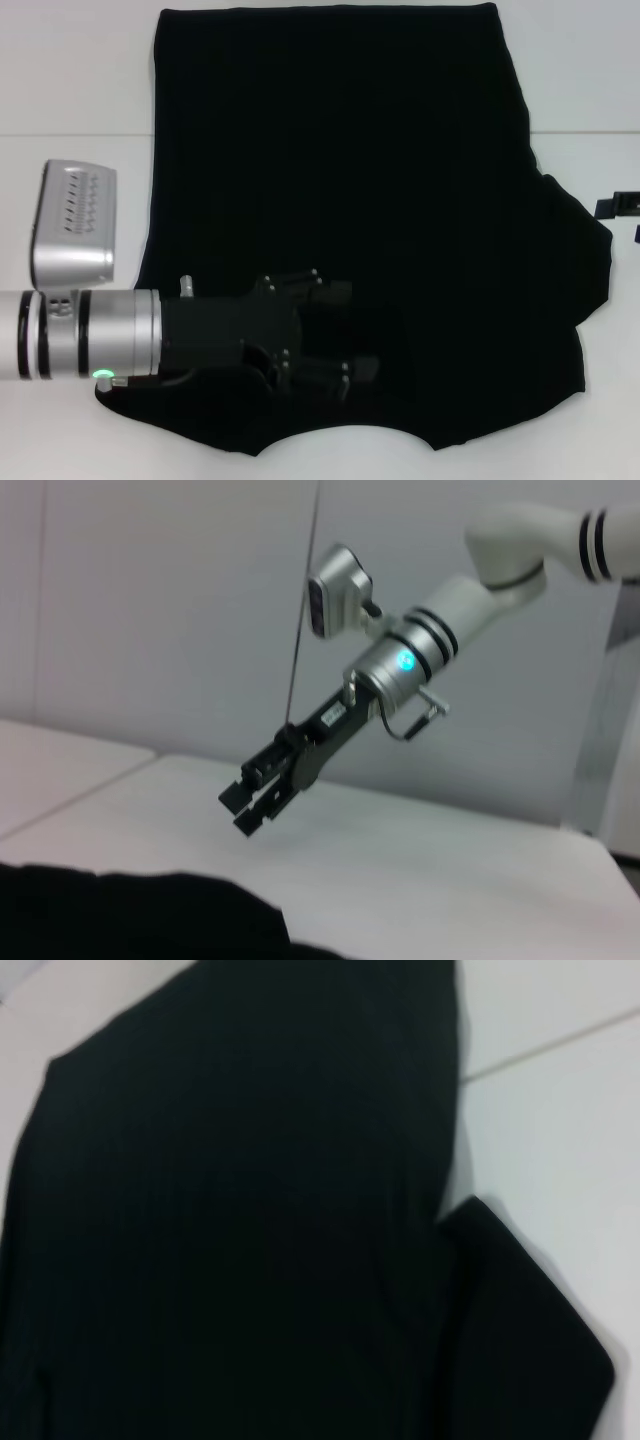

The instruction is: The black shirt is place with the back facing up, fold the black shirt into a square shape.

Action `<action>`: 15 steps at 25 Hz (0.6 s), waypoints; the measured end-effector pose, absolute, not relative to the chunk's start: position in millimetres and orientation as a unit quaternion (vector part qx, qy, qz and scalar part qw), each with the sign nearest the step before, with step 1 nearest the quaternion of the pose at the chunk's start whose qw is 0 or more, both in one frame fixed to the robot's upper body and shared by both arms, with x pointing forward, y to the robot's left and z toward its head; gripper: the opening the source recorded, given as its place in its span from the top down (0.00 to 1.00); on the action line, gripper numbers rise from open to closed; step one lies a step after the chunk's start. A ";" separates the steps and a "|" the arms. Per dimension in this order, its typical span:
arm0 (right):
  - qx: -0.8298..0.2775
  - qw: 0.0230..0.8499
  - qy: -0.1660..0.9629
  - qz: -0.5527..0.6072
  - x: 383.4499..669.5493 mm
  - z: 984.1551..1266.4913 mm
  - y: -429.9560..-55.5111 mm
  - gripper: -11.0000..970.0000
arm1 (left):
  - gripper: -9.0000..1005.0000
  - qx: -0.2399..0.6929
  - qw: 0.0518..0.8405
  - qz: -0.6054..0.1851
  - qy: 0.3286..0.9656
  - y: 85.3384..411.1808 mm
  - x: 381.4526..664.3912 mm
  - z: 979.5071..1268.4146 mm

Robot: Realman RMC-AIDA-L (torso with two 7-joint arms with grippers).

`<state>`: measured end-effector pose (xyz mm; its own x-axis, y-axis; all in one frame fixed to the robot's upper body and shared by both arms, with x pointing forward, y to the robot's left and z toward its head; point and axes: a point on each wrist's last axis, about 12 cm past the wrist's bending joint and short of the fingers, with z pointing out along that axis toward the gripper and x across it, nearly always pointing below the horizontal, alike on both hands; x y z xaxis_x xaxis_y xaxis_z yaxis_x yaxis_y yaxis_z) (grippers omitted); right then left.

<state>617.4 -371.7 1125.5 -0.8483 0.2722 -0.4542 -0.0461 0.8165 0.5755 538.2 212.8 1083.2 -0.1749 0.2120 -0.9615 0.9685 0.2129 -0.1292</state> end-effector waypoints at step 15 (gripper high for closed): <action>0.061 0.233 0.938 0.251 617.8 1098.8 -353.9 0.07 | 0.06 0.484 0.430 -0.396 0.651 208.4 542.9 1077.3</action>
